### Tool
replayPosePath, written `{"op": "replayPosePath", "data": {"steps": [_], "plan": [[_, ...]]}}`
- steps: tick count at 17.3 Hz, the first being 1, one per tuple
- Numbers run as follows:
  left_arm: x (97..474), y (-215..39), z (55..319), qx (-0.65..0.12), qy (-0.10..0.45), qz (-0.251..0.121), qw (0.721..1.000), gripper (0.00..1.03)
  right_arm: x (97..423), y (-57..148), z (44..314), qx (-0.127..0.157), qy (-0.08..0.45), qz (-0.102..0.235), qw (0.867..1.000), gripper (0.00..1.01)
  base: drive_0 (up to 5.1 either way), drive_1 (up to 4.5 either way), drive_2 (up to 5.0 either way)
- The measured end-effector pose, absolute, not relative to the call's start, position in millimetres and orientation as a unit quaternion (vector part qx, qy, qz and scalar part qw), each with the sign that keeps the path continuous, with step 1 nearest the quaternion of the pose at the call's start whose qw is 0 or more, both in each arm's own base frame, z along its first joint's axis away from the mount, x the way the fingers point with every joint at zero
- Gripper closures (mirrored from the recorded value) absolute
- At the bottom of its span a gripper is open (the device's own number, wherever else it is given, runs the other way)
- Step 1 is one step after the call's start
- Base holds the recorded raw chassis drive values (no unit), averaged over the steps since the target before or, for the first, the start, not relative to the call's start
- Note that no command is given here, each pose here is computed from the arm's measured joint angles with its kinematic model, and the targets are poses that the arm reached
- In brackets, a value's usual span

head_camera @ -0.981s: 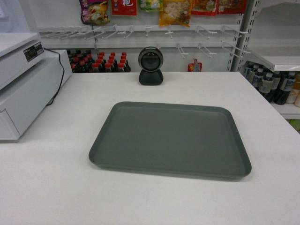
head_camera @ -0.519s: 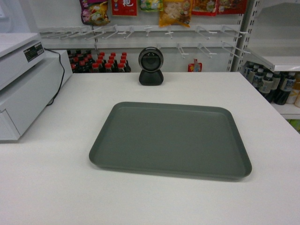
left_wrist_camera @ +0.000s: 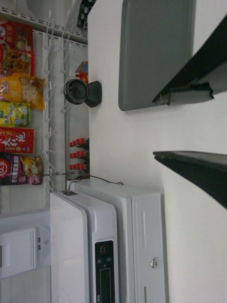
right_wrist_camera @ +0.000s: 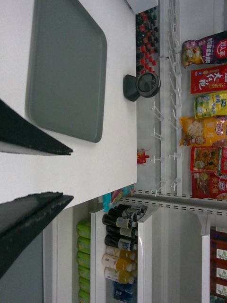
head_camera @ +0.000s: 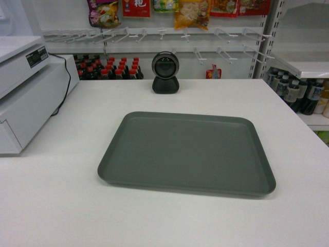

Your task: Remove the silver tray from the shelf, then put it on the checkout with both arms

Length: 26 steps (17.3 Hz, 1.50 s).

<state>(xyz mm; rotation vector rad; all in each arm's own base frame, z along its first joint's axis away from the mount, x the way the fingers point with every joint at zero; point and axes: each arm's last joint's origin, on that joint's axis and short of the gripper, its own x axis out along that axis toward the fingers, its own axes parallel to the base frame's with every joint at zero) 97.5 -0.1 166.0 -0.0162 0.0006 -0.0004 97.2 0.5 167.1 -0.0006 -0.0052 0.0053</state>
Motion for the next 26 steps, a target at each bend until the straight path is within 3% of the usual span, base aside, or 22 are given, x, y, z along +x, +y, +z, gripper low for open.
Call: {"op": "replayPosePath", "data": {"steps": [6, 7, 26], "plan": [[97.5, -0.1, 166.1, -0.008, 0.0, 0.0, 1.0, 0.03, 97.2, 0.5, 167.1, 0.0, -0.003, 0.003, 1.0, 0.07, 0.0, 0.0, 0.0], [97.5, -0.1, 166.1, -0.008, 0.0, 0.0, 1.0, 0.05, 97.2, 0.5, 167.1, 0.0, -0.003, 0.003, 1.0, 0.01, 0.0, 0.0, 0.0], [97.5, -0.1, 166.1, -0.008, 0.0, 0.0, 1.0, 0.05, 97.2, 0.5, 167.1, 0.0, -0.003, 0.003, 1.0, 0.03, 0.0, 0.0, 0.0]]}}
